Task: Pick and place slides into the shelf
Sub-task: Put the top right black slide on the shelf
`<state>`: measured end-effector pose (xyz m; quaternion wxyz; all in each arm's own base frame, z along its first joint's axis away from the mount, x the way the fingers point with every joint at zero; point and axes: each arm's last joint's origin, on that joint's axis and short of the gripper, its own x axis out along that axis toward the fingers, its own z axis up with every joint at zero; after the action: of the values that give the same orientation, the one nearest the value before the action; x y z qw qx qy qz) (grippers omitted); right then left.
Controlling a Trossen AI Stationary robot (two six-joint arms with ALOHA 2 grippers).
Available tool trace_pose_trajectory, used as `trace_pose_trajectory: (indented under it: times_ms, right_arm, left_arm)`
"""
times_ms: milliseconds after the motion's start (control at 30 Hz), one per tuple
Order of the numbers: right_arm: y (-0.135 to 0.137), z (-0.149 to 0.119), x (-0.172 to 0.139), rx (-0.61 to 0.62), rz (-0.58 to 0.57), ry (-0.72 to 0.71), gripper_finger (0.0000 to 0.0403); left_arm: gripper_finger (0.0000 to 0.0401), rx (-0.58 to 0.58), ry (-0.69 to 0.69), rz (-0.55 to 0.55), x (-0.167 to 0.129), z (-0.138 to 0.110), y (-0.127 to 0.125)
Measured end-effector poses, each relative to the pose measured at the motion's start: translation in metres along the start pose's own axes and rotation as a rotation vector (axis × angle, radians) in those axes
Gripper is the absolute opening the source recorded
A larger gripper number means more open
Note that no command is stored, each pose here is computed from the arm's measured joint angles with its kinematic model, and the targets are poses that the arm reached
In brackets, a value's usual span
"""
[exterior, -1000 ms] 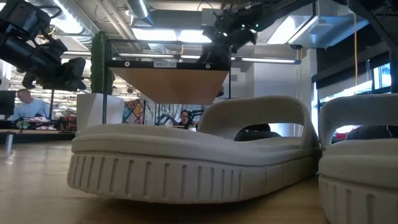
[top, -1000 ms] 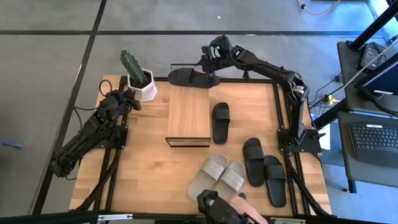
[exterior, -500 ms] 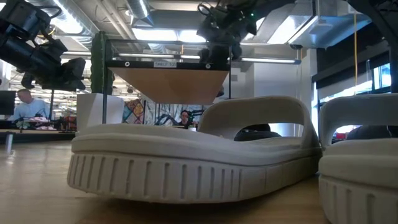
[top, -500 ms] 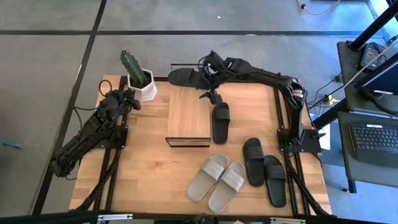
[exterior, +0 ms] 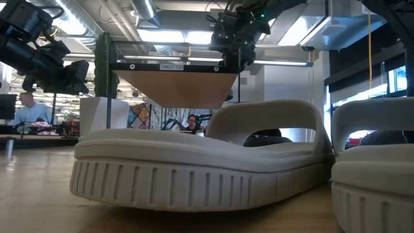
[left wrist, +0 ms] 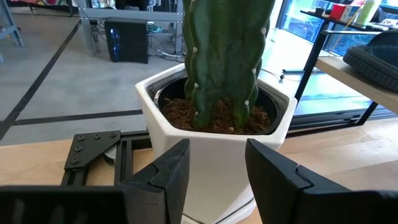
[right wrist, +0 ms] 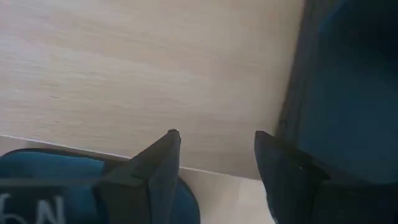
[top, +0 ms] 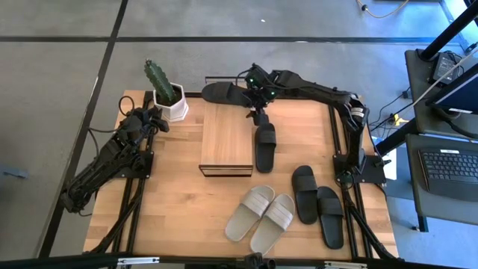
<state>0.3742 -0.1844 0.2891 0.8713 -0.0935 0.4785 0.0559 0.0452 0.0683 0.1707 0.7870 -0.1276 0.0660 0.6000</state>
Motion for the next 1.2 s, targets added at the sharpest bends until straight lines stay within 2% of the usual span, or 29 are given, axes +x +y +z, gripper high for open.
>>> trace_pose_trajectory:
  times_ms: [467,700,1200]
  right_arm:
    - [-0.008,0.000,-0.002,0.000,-0.036,-0.035,0.0207]
    - [-0.010,-0.001,-0.002,0.003,-0.095,0.011,0.0207]
    - [-0.015,-0.003,-0.003,0.008,-0.119,-0.001,0.0207]
  left_arm:
    - [0.0147,0.000,0.000,0.000,0.000,0.000,0.000]
    - [0.0147,0.000,0.000,0.000,0.000,0.000,0.000]
    - [0.0147,0.000,0.000,0.000,0.000,0.000,0.000]
